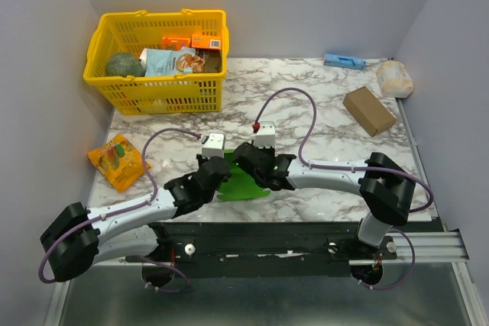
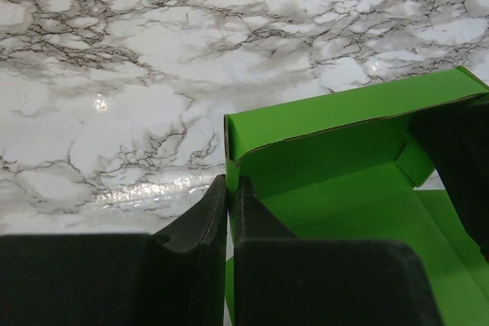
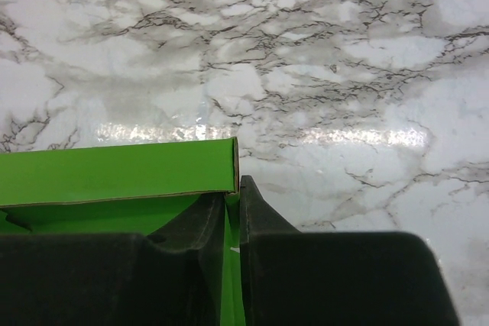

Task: Fold the paper box

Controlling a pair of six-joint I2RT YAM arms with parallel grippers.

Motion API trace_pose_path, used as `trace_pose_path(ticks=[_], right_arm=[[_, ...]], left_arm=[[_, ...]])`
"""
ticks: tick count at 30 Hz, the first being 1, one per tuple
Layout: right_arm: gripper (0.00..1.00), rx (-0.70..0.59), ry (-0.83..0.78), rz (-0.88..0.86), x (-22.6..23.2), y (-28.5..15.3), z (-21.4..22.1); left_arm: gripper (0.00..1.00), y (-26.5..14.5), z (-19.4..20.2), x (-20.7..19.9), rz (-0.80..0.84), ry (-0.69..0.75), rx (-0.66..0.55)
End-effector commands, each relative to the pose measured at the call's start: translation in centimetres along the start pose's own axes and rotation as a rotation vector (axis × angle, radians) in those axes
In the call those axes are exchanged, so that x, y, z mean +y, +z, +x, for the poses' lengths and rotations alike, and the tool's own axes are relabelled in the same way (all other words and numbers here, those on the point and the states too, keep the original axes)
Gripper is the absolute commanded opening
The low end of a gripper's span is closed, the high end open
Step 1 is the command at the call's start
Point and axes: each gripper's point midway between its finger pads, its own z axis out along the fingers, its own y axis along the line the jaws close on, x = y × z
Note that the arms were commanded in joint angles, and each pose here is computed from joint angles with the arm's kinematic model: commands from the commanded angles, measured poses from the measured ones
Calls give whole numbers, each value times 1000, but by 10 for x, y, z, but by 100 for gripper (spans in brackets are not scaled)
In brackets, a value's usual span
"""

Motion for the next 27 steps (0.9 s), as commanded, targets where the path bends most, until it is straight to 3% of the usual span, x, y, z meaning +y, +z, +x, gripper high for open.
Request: trace_pose_path(ticks=[1, 8, 15, 21, 22, 25, 27], right_arm=[[10, -27, -163, 311, -79, -1, 7], [4, -36, -156, 391, -101, -2, 11], [7, -38, -87, 367, -99, -5, 9], [32, -37, -37, 119, -69, -16, -4], [41, -51, -16, 68, -60, -17, -8], [56, -28, -16, -32, -52, -28, -6], [60, -8, -30, -72, -50, -34, 0]], left_arm=[[0, 0, -13, 27, -212, 63, -31], [0, 1, -16, 19, -235, 83, -17], [0, -1, -20, 6, -161, 48, -22], [0, 5, -9, -5, -126, 64, 36], [0, 6, -9, -6, -125, 65, 40], [0, 10, -5, -10, -128, 80, 69], [0, 13, 1, -10, -137, 100, 96]])
